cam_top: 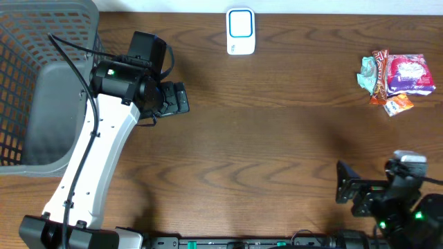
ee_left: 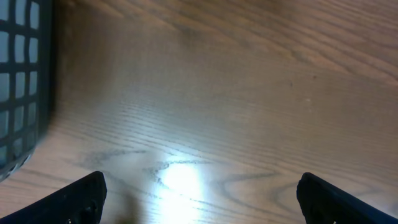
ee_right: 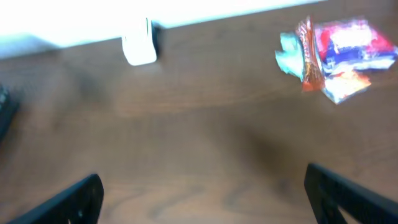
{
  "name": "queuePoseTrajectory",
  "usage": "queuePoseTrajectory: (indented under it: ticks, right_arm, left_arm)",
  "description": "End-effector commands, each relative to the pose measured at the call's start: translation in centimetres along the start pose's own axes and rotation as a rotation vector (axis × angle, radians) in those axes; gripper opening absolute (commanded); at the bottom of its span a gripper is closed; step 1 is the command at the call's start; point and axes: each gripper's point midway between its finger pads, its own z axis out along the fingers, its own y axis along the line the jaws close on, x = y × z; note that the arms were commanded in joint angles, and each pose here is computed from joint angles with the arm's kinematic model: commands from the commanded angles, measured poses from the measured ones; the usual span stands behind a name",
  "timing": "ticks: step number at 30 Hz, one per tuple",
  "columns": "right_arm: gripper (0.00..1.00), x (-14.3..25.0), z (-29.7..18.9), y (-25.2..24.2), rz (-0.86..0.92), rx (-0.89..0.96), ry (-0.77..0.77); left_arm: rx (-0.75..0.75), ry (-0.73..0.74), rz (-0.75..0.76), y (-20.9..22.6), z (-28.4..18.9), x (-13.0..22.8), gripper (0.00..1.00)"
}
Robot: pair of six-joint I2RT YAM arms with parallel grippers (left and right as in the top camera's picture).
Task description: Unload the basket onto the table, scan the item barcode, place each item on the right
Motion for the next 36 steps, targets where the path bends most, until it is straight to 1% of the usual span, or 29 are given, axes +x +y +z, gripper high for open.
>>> queuePoseTrajectory:
  ticks: [1, 5, 8, 9, 11, 18, 23, 27, 36]
  right_arm:
    - [0.99, 2.0, 2.3, 0.2, -0.02, -0.049, -0.021]
    - [0.99, 3.6, 6.6, 0.8, -0.059, -0.118, -0.082]
    - [0.99, 4.2, 8.4, 1.1, -0.078, -0.151, -0.132]
    - [0.99, 4.6, 9.3, 1.3, -0.088, -0.167, -0.172]
    - [0.99, 5.0, 10.0, 1.3, -0.094, -0.176, -0.207]
    - [0.99, 5.8, 10.9, 0.8, -0.104, -0.177, -0.317]
    - [0.99, 6.4, 11.7, -0.4, -0.065, -0.131, -0.361]
    - [0.99, 6.9, 12.4, -0.6, -0.068, -0.132, -0.403]
    - [0.99, 7.1, 13.0, -1.4, -0.096, -0.1, -0.43]
  left_arm:
    - [-0.015, 0.009, 0.01, 0.2, 0.3, 0.1, 0.98]
    - [-0.015, 0.009, 0.01, 0.2, 0.3, 0.1, 0.98]
    - [-0.015, 0.009, 0.01, 0.2, 0.3, 0.1, 0.98]
    - [-0.015, 0.009, 0.01, 0.2, 0.3, 0.1, 0.98]
    - [-0.015, 0.009, 0.01, 0.2, 0.3, 0.1, 0.98]
    - [-0.015, 0.009, 0.01, 0.2, 0.3, 0.1, 0.98]
    - [-0.015, 0.009, 0.01, 0.2, 0.3, 0.1, 0.98]
    - [-0.015, 0.009, 0.01, 0.2, 0.3, 0.1, 0.98]
    - [-0.015, 0.009, 0.01, 0.2, 0.3, 0.1, 0.98]
